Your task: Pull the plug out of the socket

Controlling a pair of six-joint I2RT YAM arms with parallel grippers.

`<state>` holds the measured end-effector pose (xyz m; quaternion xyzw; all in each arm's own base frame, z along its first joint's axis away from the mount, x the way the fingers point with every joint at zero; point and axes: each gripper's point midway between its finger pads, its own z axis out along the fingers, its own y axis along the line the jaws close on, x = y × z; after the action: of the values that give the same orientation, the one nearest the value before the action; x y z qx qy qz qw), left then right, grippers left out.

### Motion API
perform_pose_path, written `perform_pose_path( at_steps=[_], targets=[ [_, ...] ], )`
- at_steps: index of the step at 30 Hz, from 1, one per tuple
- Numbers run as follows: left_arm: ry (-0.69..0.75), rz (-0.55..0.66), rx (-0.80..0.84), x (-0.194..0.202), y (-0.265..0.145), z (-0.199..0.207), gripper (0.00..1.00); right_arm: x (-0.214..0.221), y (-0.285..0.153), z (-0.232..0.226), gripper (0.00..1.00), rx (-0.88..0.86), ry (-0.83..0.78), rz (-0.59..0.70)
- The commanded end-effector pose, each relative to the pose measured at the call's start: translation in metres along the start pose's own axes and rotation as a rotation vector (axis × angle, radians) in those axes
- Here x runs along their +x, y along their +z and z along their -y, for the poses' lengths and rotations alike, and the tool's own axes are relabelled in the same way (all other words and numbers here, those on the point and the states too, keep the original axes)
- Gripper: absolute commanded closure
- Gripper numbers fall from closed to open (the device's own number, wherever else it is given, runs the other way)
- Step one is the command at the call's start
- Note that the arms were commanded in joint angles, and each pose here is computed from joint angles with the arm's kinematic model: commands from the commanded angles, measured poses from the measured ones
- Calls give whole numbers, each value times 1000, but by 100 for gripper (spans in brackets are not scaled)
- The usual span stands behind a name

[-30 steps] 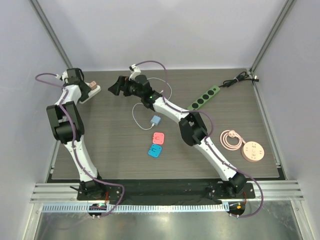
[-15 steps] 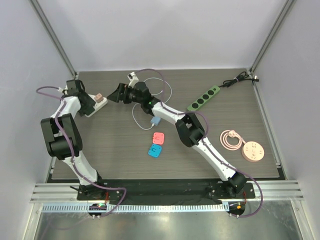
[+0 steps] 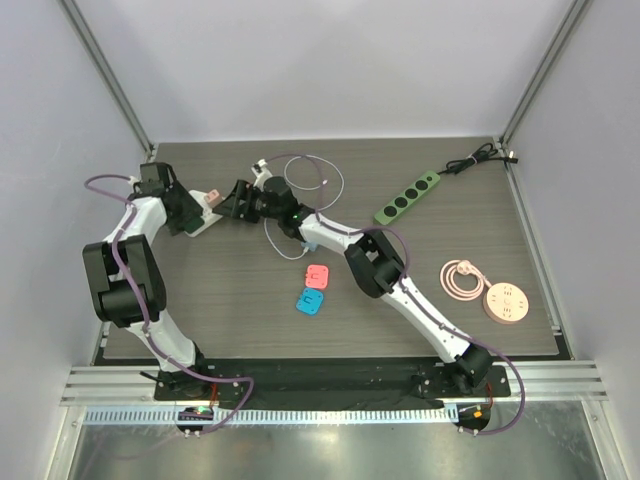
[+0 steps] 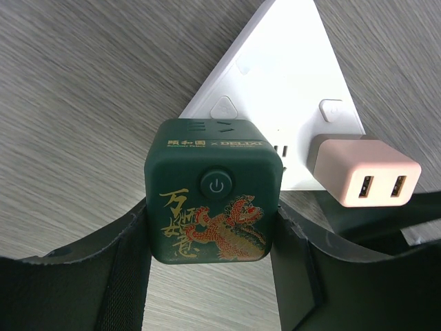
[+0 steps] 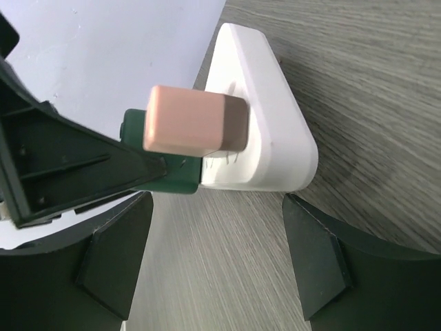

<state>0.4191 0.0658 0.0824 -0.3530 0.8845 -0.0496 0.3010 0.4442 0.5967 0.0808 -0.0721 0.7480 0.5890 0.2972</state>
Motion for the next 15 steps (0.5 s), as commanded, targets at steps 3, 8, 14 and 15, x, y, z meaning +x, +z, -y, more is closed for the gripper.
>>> perform_pose_path(
  at_steps=[3, 8, 14, 15],
  targets=[
    [-7, 69, 94, -24, -26, 24, 100, -2, 8, 4, 19, 12, 99, 37],
    [-13, 48, 122, -19, -28, 29, 100, 1, 13, 28, 23, 59, 190, 87],
    [-5, 37, 145, -16, -34, 35, 100, 5, 18, 44, 33, 70, 263, 126],
    [-1, 38, 148, -16, -35, 37, 100, 3, 18, 47, 33, 77, 262, 134]
  ],
)
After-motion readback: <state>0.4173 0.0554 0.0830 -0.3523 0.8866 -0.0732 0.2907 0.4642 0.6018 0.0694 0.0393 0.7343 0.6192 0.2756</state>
